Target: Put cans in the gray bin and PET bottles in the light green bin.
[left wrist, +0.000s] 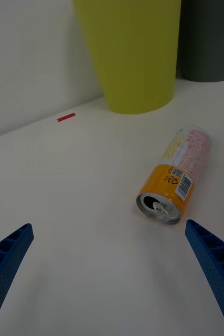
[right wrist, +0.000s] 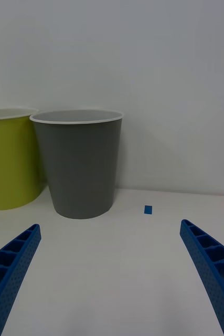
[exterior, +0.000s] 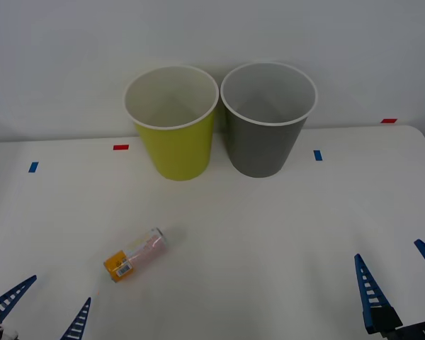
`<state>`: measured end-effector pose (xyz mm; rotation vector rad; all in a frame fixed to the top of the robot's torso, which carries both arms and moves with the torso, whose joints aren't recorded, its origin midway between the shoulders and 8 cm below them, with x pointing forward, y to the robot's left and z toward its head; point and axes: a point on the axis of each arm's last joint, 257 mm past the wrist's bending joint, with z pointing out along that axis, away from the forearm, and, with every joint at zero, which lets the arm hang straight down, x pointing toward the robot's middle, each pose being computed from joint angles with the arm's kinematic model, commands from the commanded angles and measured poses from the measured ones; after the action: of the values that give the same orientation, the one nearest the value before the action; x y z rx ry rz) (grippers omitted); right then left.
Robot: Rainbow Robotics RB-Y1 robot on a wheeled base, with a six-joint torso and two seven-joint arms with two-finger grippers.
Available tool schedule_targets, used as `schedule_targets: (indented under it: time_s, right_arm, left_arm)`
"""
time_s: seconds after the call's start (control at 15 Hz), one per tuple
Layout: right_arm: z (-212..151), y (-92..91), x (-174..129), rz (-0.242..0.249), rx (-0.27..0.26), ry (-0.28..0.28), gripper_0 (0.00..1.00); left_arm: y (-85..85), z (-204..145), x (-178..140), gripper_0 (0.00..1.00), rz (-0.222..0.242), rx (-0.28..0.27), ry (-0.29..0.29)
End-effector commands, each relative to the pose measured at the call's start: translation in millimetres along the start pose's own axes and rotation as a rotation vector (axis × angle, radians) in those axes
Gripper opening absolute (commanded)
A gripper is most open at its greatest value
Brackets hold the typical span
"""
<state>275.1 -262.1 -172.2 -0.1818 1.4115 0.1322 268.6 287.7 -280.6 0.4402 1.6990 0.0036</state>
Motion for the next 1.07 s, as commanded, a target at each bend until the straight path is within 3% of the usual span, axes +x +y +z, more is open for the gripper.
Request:
schedule_targets:
  time_s: [0.07,0.47,0.87,1.07]
  right_arm:
    - [0.0,0.0,0.0,0.0,0.0,0.0,0.92]
    - [0.0,0.0,0.0,0.0,0.0,0.0,0.92]
    - [0.0,0.0,0.0,0.0,0.0,0.0,0.92]
    - [0.0,0.0,0.0,0.0,0.0,0.0,0.92]
  left_arm:
    - [-7.9,16.0,1.6,1.0,0.048,0.062,0.052]
    - [-10.0,40.8,-21.9,1.0,0.183,0.098,0.139]
    - [-46.6,64.1,-33.7,1.0,0.287,0.207,0.23]
    - [-49.1,66.7,-39.7,1.0,0.36,0.216,0.306]
